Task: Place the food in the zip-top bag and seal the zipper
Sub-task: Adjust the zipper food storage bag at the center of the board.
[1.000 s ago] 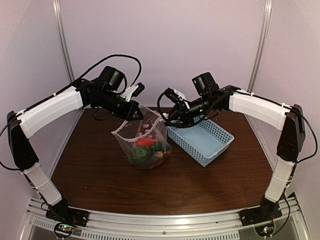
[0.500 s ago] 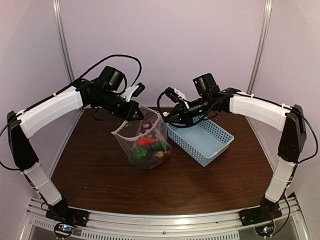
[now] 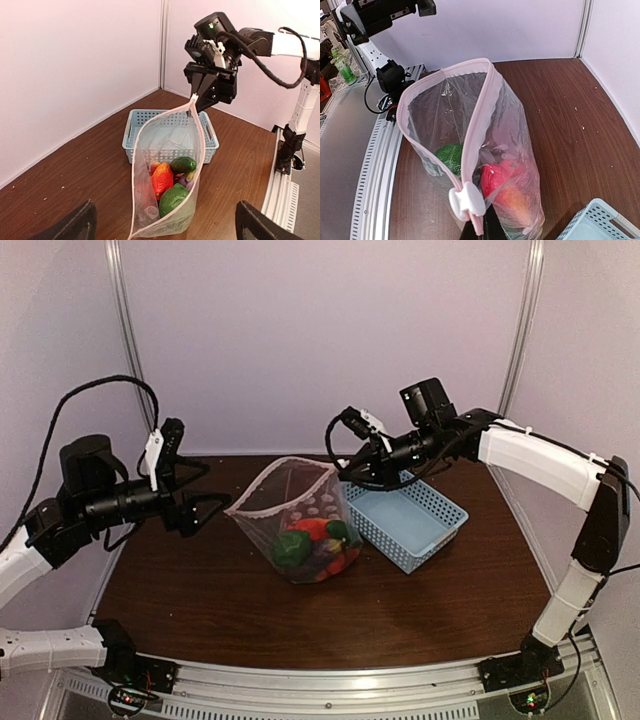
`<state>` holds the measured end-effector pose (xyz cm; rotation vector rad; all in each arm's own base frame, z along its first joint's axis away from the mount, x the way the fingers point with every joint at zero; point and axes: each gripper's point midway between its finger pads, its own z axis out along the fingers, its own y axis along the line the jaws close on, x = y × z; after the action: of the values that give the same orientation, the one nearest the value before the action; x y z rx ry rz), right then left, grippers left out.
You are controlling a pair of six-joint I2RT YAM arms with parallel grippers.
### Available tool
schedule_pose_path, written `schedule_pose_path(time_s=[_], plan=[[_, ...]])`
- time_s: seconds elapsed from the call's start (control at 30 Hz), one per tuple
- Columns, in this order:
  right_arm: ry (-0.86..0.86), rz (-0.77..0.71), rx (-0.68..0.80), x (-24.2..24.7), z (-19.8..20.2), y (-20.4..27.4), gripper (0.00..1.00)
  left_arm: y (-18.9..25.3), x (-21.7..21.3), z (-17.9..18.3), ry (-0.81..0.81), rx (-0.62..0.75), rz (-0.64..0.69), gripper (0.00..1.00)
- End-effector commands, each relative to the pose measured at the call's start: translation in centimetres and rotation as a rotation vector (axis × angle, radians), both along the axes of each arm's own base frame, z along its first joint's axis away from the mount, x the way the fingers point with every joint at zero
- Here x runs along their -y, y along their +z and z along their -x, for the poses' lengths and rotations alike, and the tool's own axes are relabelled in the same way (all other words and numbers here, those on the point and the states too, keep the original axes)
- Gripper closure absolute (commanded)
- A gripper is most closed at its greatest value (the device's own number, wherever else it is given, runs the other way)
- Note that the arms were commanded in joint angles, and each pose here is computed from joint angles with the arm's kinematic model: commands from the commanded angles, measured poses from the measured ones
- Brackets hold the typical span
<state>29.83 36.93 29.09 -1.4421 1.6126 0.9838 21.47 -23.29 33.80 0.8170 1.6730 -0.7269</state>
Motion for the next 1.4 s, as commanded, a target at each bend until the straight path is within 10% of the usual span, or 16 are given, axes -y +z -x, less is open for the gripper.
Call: schedule_pose_path(time_s=[0.0,0.4,0.73,1.0,1.17,1.37], plan=[[-0.015,0.021,0.004,0.6,0.4,-0.1,1.0,-3.7,0.3,-0.1,-0.002,0.043,0.045,0.02],[-0.024,0.032,-0.009,0.8,0.3,-0.6,1.0,-7.8,2.0,-2.0,-0.039,0.096,-0.054,0.21],[-0.036,0.016,-0.018,0.8,-0.3,0.2,1.0,-9.4,4.0,-3.6,-0.124,0.069,-0.189,0.97],[-0.064,0.005,0.064,2.5,0.7,5.2,1.0,-0.5,2.4,-2.1,-0.13,0.202,-0.238,0.91],[-0.051,0.034,0.029,2.9,1.5,3.0,1.0,-3.5,3.2,-1.9,-0.202,0.122,-0.306,0.86],[-0.018,-0.014,-0.048,2.0,2.1,2.3,1.0,-3.9,4.6,-3.8,-0.165,0.105,-0.229,0.55]])
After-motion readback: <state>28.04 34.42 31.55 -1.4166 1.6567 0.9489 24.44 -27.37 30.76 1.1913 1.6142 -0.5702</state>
